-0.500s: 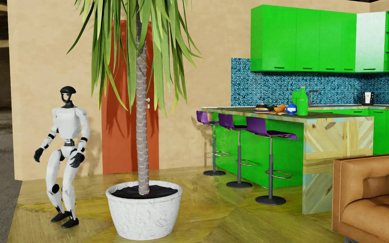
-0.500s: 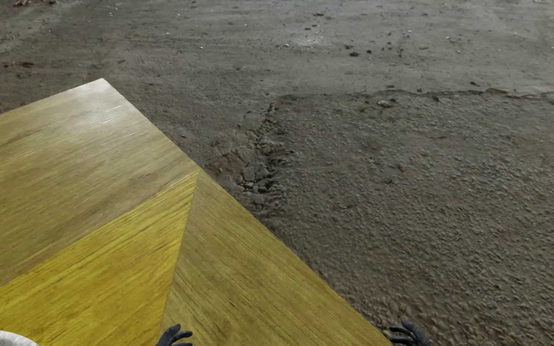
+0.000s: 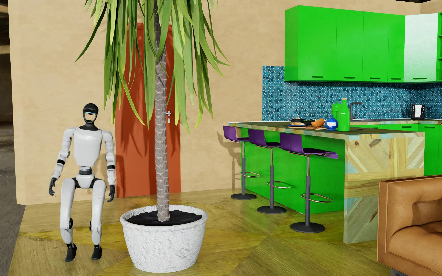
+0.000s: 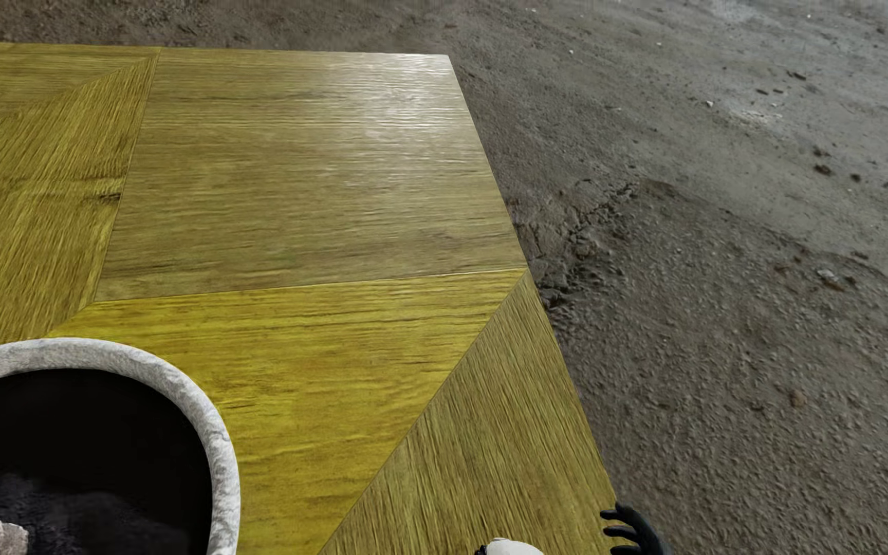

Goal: Circle the plant

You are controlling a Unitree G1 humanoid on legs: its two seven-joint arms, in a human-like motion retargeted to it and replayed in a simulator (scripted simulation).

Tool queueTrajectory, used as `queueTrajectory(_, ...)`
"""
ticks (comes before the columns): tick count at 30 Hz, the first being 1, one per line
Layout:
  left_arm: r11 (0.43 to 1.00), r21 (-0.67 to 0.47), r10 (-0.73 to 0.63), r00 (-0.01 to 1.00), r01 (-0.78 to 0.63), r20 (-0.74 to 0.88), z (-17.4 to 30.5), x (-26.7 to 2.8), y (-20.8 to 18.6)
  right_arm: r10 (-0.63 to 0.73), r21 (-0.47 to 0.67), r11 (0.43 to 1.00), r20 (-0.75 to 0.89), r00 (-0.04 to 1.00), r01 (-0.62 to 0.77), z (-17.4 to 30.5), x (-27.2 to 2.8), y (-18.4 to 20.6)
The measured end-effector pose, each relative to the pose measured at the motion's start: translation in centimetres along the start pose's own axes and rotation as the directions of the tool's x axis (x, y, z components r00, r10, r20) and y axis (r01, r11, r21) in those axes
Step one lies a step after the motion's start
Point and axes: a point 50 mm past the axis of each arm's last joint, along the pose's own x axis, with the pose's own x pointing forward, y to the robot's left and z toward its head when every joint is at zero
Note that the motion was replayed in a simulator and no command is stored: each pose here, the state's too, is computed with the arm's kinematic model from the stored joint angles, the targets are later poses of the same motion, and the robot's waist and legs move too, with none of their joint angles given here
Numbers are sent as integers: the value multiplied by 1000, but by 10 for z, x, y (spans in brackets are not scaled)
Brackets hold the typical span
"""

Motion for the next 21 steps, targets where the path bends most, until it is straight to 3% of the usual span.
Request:
queueTrajectory(3, 996, 83, -61, 949, 36, 308, 72, 3, -20, -51, 35, 998, -185, 981, 59, -44, -22, -11)
queueTrajectory(5, 995, 98, -58, 887, 15, 458, 109, -5, -26, -103, 90, 990, -106, 989, 113, -31, -13, -22)
queueTrajectory(7, 997, 65, -56, 924, 34, 379, 85, -2, -17, -188, 122, 976, 44, 981, 182, -4, 2, -45)
queueTrajectory(9, 998, -23, -47, 977, 53, 209, 32, -6, -11, -206, 184, 968, 212, 955, 168, 54, 18, -44)
queueTrajectory(11, 998, -50, -40, 998, 42, 46, -11, -14, -16, -89, 169, 985, 317, 944, 36, 100, 26, -6)
queueTrajectory(13, 996, 53, -61, 993, 66, -98, -37, -10, -24, 33, 107, 992, 307, 951, -69, 104, 27, 24)
queueTrajectory(15, 1000, 13, -25, 999, 26, -36, -9, -3, -11, 68, 71, 995, 117, 991, -77, 32, 12, 14)
queueTrajectory(17, 998, 3, -58, 981, 59, 184, 54, 0, -21, 70, -3, 997, -149, 986, -71, -47, -16, -12)
queueTrajectory(19, 986, 24, -168, 952, 167, 256, 66, 0, -38, 13, -39, 999, -158, 987, -19, -29, -4, -35)
queueTrajectory(21, 978, 30, -207, 953, 205, 220, 34, -7, -31, -44, 61, 997, 73, 996, 40, 48, 21, -20)
